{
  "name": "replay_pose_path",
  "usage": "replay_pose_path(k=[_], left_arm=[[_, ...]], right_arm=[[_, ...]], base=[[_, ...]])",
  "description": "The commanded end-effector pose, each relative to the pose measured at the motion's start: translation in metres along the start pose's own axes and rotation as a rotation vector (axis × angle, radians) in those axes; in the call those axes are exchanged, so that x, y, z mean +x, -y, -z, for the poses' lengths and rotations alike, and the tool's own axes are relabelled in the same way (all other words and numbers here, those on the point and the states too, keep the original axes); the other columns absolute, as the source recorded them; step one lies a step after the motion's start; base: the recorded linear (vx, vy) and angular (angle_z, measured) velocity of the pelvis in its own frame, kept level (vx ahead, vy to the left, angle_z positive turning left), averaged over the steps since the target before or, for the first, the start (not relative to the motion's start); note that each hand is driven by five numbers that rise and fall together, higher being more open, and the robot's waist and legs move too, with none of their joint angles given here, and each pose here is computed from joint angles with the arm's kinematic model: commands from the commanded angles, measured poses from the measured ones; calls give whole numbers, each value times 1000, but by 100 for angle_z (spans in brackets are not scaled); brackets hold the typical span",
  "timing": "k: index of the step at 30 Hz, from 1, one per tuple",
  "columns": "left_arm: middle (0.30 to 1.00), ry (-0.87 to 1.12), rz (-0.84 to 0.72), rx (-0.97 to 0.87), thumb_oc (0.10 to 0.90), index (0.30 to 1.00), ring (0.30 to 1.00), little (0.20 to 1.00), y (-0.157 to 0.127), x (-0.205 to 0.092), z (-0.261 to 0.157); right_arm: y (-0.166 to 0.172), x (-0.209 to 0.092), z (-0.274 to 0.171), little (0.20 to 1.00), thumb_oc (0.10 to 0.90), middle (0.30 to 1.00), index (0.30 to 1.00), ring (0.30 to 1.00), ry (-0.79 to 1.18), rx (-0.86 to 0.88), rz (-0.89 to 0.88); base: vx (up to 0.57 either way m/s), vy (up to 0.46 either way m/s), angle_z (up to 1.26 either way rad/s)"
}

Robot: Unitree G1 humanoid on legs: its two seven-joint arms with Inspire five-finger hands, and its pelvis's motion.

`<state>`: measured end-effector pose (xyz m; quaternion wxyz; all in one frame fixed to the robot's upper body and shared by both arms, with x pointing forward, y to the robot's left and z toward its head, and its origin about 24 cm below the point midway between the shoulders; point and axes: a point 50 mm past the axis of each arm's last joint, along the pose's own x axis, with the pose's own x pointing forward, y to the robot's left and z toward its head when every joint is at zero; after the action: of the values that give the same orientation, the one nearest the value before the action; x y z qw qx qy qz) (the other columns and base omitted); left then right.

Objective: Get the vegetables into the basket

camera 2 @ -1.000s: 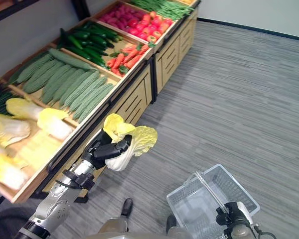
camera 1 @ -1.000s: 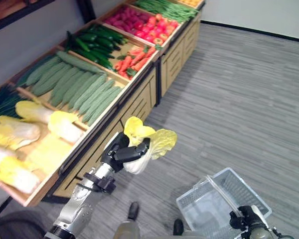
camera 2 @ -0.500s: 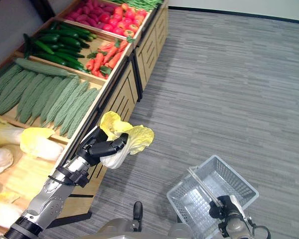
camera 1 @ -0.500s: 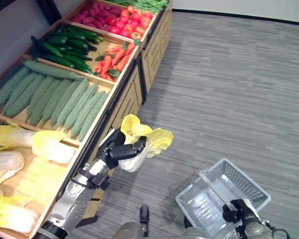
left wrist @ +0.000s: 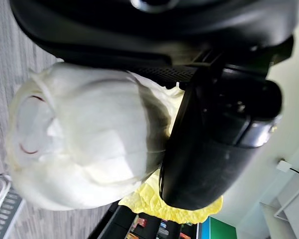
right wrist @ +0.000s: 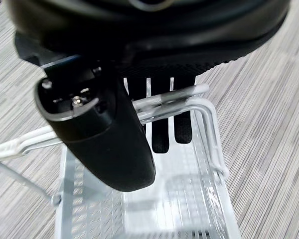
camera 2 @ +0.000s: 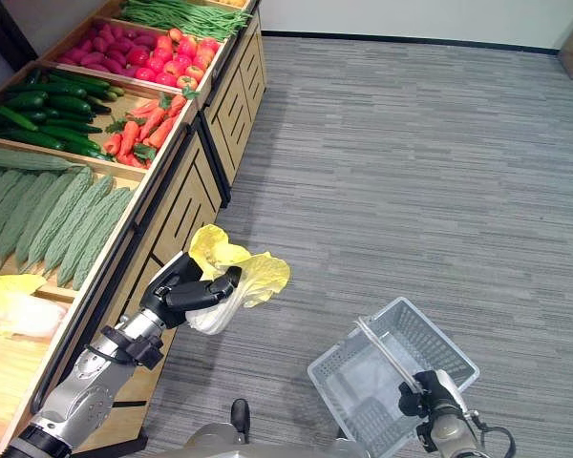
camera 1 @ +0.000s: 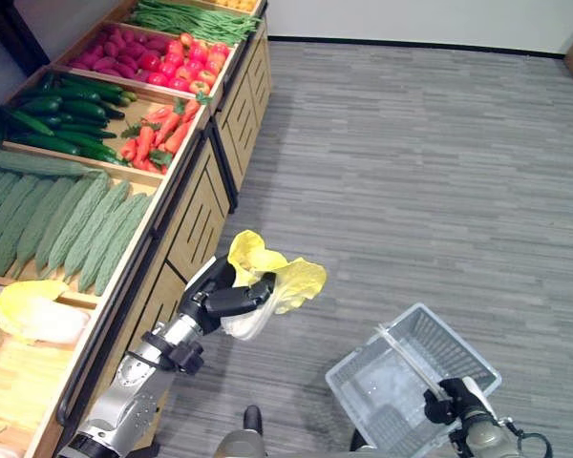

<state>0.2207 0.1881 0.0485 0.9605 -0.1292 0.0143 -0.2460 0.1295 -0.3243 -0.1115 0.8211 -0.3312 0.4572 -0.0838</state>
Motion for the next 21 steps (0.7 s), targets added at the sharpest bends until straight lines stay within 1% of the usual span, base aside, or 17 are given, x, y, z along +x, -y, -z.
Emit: replay_pose_path(k=[1, 4, 5, 7, 9, 10, 11, 12, 13, 14, 15, 17, 18, 19, 21], left_arm=[[300, 251, 130, 32, 400, 300, 300, 300, 19, 20, -47], [300, 231, 166, 89, 400, 300, 300, 300, 24, 25, -46], [300, 231, 166, 89, 400, 300, 300, 300, 24, 25, -46], [300, 230, 206, 172, 400, 300, 300, 300, 31, 33, -50], [300, 227, 235, 201, 400, 300, 300, 300, 35, 37, -51], [300, 230, 278, 291, 400, 300, 300, 300, 42, 43, -56], [300, 230, 278, 291, 400, 300, 300, 300, 42, 43, -55], [300, 242, 361, 417, 400, 300, 300, 300, 52, 50, -64], [300, 242, 413, 488, 400, 300, 300, 300, 59, 54, -67], [300, 256, 419, 524, 400, 300, 300, 300, 61, 56, -69], [300, 268, 467, 617, 400, 300, 300, 300, 67, 59, -74], [300, 284, 503, 700, 400, 300, 300, 300, 74, 64, -74], [300, 284, 503, 702, 400, 300, 300, 300, 74, 65, -74], [300, 285, 539, 812, 400, 300, 300, 300, 79, 68, -72], [300, 278, 561, 904, 400, 300, 300, 300, 80, 72, -68]], right_arm=[[53, 9, -40, 300, 400, 300, 300, 300, 165, -52, 167], [77, 10, -56, 300, 400, 300, 300, 300, 208, -77, 230], [77, 10, -56, 300, 400, 300, 300, 300, 208, -77, 231], [92, 10, -85, 300, 400, 300, 300, 300, 304, -98, 277], [98, 9, -93, 300, 400, 300, 300, 300, 332, -103, 293], [100, 5, -123, 300, 400, 300, 300, 300, 441, -110, 304], [100, 5, -122, 300, 400, 300, 300, 300, 441, -110, 305], [103, -2, -146, 300, 400, 300, 300, 300, 542, -112, 308], [102, -7, -164, 300, 400, 300, 300, 300, 618, -108, 307], [102, -11, -173, 300, 400, 300, 300, 300, 658, -105, 308], [99, -15, -185, 300, 400, 300, 300, 300, 709, -100, 297], [95, -18, -194, 300, 400, 300, 300, 300, 748, -90, 283], [96, -18, -194, 300, 400, 300, 300, 300, 748, -89, 283], [93, -27, -212, 300, 400, 300, 300, 300, 824, -85, 269], [91, -34, -225, 300, 400, 300, 300, 300, 887, -84, 259]], base=[[18, -77, 6], [14, -50, 4], [0, 0, 0], [0, 0, 0], [0, 0, 0], [0, 0, 0], [14, 10, -6], [21, 14, -11], [13, 17, -14], [10, 14, -10], [4, 8, -7], [8, 4, -3], [0, 0, 0], [0, 0, 0], [0, 0, 0]])
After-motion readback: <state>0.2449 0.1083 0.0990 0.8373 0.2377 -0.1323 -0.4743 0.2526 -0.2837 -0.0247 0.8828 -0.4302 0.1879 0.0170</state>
